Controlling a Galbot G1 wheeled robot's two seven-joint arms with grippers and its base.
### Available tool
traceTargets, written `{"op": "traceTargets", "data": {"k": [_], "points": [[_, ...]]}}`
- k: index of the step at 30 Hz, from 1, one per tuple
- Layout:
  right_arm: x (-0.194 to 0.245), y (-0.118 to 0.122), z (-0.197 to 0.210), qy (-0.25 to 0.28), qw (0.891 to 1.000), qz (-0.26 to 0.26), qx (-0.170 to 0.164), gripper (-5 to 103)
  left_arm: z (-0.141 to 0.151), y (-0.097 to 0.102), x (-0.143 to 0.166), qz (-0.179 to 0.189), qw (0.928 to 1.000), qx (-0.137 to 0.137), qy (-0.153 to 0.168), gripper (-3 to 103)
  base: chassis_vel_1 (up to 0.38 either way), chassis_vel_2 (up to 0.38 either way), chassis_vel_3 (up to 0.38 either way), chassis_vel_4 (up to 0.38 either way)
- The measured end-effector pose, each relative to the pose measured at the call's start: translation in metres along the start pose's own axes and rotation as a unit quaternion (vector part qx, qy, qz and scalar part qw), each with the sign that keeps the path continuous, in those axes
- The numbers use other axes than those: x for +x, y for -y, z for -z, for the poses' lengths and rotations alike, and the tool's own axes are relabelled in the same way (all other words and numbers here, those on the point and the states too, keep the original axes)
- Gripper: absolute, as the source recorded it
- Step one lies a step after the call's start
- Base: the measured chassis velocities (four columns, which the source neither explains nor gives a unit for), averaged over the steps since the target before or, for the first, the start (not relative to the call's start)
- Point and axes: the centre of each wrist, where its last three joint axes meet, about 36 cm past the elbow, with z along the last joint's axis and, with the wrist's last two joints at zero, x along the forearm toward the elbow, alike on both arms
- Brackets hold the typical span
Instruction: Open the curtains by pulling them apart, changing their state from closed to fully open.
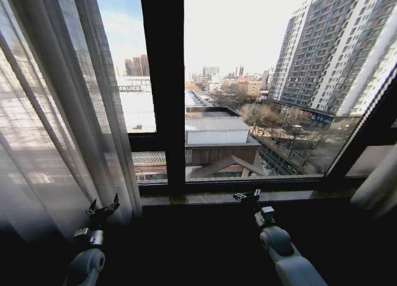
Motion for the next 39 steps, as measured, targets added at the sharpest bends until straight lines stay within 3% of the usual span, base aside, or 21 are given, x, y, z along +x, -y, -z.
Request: {"op": "traceTargets", "data": {"k": [39], "points": [[0.0000,0.0000,0.0000,0.000,1.000,0.000,0.000,100,0.0000,0.0000,0.0000,0.000,1.0000,0.000,0.000,100,0.000,0.000,0.000,0.000]]}}
